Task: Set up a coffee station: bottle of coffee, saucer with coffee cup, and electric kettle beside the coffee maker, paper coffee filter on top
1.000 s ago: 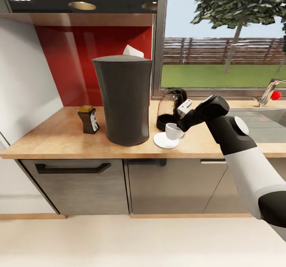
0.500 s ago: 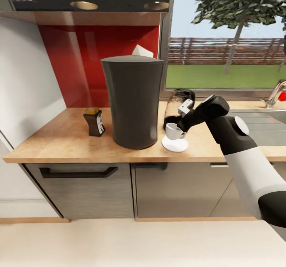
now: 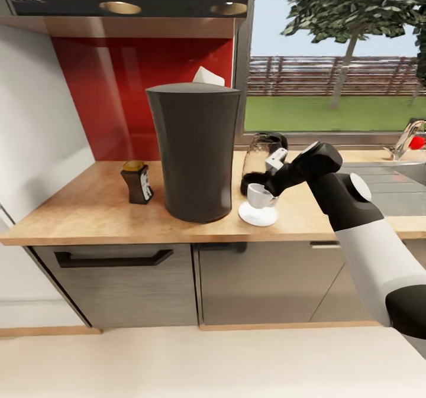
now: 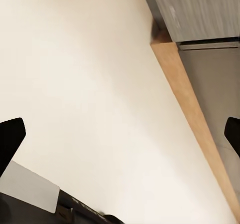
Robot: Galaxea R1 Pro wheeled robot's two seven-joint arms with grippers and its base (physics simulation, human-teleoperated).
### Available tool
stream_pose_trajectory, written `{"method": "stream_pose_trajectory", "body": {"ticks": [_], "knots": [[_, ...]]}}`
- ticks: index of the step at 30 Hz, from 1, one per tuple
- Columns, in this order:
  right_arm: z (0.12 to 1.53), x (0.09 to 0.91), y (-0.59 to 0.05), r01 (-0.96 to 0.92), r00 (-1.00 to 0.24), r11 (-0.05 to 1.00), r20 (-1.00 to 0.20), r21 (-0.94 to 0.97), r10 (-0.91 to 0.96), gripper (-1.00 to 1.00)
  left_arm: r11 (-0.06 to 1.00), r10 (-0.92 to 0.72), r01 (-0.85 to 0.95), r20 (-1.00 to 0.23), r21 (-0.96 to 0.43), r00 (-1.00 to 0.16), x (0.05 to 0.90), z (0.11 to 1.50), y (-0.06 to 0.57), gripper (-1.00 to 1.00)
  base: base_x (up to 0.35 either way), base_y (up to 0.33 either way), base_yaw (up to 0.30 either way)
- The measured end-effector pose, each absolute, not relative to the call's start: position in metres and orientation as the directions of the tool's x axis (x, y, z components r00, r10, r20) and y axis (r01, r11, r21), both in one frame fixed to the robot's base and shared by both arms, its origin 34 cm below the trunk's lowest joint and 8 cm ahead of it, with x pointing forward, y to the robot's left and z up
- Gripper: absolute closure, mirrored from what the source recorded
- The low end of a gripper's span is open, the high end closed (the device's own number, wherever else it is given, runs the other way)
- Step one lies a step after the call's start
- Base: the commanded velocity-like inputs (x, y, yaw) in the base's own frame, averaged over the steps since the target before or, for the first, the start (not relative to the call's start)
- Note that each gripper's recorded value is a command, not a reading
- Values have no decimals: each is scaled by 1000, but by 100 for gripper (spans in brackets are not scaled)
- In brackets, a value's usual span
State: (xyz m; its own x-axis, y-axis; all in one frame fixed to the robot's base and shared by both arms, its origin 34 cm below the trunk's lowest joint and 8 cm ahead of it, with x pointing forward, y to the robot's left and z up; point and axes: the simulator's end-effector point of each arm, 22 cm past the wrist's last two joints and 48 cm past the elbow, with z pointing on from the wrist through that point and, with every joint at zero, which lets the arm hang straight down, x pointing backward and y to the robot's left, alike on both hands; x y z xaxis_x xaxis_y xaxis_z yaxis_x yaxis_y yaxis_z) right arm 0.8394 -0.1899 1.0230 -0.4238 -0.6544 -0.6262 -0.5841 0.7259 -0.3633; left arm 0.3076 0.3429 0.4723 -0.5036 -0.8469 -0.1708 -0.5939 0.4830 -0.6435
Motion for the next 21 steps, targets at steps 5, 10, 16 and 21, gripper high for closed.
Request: {"method": "stream_pose_trajectory", "body": {"ticks": [5, 10, 16, 21], "knots": [[1023, 840, -191, -583, -425, 727, -625, -364, -654, 100, 483, -847, -594, -171, -643, -504, 308, 472, 343, -100, 0, 27, -28], [1023, 840, -191, -583, -426, 727, -625, -364, -654, 100, 483, -847, -594, -171, -644, -503, 308, 472, 343, -100, 0, 206, -34], [1022, 840, -192, -583, -426, 727, -625, -363, -654, 100, 484, -847, -593, -172, -644, -503, 308, 472, 343, -100, 0, 81, -222], [1019, 840, -193, -583, -434, 729, -621, -359, -653, 100, 484, -847, -593, -172, -644, -504, 308, 472, 343, -100, 0, 8, -218]]}}
